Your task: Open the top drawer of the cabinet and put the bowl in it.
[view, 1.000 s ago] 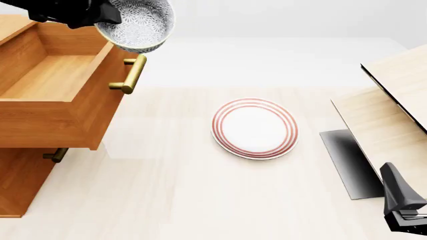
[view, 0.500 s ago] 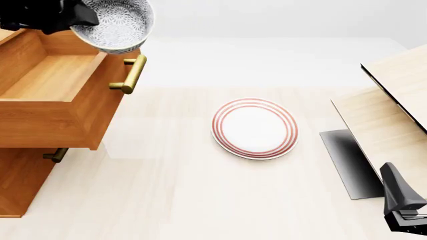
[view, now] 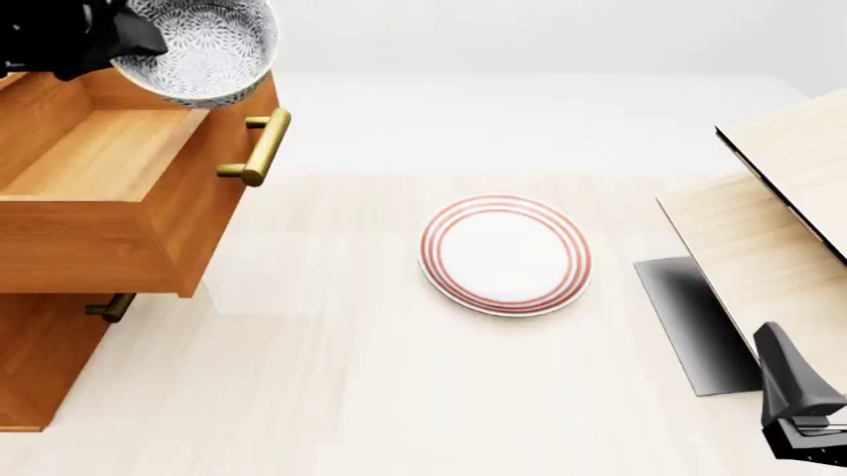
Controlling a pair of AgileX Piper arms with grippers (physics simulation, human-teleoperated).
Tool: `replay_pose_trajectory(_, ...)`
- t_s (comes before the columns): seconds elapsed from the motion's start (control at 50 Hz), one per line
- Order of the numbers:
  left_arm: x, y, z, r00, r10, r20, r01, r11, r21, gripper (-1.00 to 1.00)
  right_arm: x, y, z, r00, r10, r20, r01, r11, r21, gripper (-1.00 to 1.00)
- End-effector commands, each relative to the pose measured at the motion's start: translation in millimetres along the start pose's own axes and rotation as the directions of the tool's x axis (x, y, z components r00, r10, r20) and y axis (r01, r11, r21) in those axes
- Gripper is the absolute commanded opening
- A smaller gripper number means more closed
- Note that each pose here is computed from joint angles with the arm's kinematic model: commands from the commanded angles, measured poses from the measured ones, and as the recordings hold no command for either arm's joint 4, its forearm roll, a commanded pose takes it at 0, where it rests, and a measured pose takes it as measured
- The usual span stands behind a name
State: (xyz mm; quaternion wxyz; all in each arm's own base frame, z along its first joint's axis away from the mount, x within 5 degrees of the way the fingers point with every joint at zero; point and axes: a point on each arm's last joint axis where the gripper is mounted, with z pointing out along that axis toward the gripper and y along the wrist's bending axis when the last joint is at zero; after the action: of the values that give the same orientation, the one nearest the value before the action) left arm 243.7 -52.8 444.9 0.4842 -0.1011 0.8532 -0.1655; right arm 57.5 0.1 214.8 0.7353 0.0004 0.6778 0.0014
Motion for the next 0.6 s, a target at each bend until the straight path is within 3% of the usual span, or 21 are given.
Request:
replay_pose_trajectory(0.02,3.4,7.0,-5,0.999,-0.037,0.024,0.037,0.999,-0.005,-1.00,0,0,0,1.000,0.000,0.001,0.000,1.000,0.001,1.00)
replay_pose_trajectory(0.6,16.0,28.2,-21,0.983,-0.152,0.106,0.154,0.988,-0.018,-1.00,0,0,0,1.000,-0.001,0.001,0.001,1.000,0.001,1.00)
